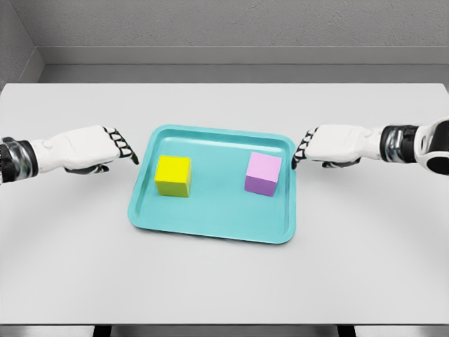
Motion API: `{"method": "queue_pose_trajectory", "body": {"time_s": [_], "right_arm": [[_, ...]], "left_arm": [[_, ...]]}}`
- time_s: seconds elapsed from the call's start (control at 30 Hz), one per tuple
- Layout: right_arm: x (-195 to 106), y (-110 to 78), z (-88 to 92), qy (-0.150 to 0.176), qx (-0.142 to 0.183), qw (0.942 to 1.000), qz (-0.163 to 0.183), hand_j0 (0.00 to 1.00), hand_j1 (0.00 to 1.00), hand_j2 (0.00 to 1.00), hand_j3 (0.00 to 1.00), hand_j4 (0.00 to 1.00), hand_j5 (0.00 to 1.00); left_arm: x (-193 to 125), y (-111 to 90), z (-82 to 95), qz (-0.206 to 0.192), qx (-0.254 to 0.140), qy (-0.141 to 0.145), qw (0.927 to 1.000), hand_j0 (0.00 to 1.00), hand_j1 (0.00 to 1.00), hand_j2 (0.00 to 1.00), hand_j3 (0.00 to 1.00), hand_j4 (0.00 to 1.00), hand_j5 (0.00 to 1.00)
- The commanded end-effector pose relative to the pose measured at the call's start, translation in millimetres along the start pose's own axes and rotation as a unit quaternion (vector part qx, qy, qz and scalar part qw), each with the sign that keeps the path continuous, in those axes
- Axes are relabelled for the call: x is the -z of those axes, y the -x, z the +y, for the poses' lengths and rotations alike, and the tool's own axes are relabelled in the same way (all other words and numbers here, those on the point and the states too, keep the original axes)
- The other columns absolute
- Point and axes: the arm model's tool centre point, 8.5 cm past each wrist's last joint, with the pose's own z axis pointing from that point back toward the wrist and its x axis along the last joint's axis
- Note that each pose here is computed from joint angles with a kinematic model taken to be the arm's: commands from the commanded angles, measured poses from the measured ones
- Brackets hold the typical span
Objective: Push two cubes
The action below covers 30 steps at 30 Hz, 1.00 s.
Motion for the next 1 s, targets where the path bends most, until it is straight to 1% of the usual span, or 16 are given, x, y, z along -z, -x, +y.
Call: {"method": "queue_pose_trajectory", "body": {"time_s": [0.0,0.07,0.17,0.33,0.53,0.6,0.7,0.87,0.97], "right_arm": [[3,-5.0,-0.3,-0.002,-0.004,1.0000,-0.007,0.69,0.69,0.69,0.69,0.69,0.69],[3,-5.1,1.7,-0.005,-0.002,1.0000,-0.008,0.69,0.69,0.69,0.69,0.69,0.69],[7,-8.3,2.6,-0.007,-0.004,0.9999,-0.013,0.69,0.69,0.69,0.69,0.69,0.69],[11,-11.0,1.9,-0.006,-0.005,0.9998,-0.017,0.68,0.68,0.68,0.68,0.68,0.68],[19,-16.2,-2.6,0.001,-0.006,0.9996,-0.026,0.68,0.68,0.68,0.68,0.68,0.68],[19,-17.4,-4.7,0.003,-0.008,0.9996,-0.028,0.68,0.68,0.68,0.68,0.68,0.68],[17,-32.4,-19.0,0.016,-0.033,0.9983,-0.045,0.68,0.68,0.68,0.68,0.68,0.68],[20,-34.1,-21.2,0.019,-0.035,0.9981,-0.047,0.68,0.68,0.68,0.68,0.68,0.68],[20,-33.4,-21.5,0.019,-0.035,0.9981,-0.046,0.68,0.68,0.68,0.68,0.68,0.68]], "left_arm": [[7,-9,1.2,-0.014,-0.001,-0.004,0.9999,0.70,0.70,0.70,0.70,0.70,0.70],[8,-14,5.6,-0.021,0.004,-0.010,0.9997,0.70,0.70,0.70,0.70,0.70,0.70],[8,-16,7.4,-0.024,0.006,-0.012,0.9996,0.70,0.70,0.70,0.70,0.70,0.70],[9,-16,5.6,-0.024,0.005,-0.010,0.9996,0.70,0.70,0.70,0.70,0.70,0.70],[10,-19,1.9,-0.028,0.002,-0.007,0.9996,0.70,0.70,0.70,0.70,0.70,0.70],[10,-21,3.1,-0.031,0.003,-0.009,0.9995,0.70,0.70,0.70,0.70,0.70,0.70],[10,-23,5.5,-0.033,0.007,-0.011,0.9994,0.70,0.70,0.70,0.70,0.70,0.70],[10,-24,4.9,-0.035,0.007,-0.011,0.9993,0.70,0.70,0.70,0.70,0.70,0.70],[11,-28,9.3,-0.041,0.013,-0.016,0.9990,0.70,0.70,0.70,0.70,0.70,0.70]]}}
